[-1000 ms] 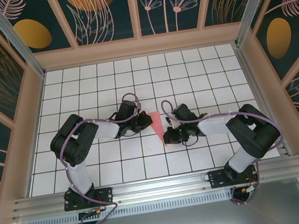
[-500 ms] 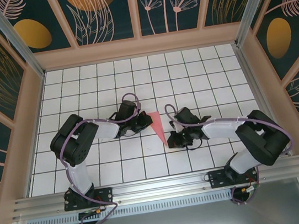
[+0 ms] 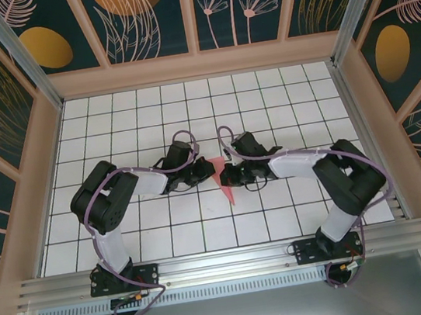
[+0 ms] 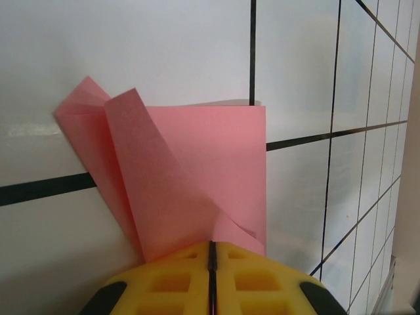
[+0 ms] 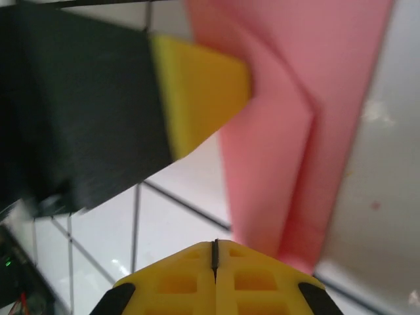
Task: Fold a paper plane with a square sheet of paper (pick it up from the middle)
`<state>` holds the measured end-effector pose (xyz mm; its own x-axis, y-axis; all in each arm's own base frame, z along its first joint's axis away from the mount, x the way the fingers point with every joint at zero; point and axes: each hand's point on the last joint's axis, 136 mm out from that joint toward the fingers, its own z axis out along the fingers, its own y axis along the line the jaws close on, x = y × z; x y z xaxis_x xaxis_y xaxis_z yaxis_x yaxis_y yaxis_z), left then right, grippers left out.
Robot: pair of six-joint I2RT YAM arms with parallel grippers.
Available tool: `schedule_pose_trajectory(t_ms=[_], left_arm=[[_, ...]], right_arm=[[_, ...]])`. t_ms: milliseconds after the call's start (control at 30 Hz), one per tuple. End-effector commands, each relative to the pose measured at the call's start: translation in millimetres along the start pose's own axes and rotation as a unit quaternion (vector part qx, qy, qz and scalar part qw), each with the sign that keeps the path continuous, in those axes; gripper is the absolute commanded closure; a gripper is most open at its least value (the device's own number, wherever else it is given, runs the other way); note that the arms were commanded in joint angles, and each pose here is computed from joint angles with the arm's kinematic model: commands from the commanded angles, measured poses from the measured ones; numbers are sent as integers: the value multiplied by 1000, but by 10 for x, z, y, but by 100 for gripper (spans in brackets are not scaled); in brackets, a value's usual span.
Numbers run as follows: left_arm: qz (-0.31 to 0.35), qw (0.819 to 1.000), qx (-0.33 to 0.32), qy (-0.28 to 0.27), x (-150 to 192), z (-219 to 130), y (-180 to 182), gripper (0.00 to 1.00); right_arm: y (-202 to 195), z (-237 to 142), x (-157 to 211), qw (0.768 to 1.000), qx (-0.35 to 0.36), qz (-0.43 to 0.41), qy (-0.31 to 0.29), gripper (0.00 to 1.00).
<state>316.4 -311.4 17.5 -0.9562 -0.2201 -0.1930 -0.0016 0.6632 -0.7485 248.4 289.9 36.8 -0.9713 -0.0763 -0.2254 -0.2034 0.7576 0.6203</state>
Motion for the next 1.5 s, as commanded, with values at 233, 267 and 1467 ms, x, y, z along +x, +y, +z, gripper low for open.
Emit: schedule_pose_trajectory(t_ms=[233,267,1467], left_arm=[[40,995,-37,-82,-410,-247,-101,80],[39,995,-40,-87,-419,-264,-85,79],[83,995,-40,-50,-312,89,184,88]], right_arm=[[-358,95,7,999,33,14,2,95],[-373,89,19,999,32,17,3,95],[-660,164,226,996,51,54,46,94]])
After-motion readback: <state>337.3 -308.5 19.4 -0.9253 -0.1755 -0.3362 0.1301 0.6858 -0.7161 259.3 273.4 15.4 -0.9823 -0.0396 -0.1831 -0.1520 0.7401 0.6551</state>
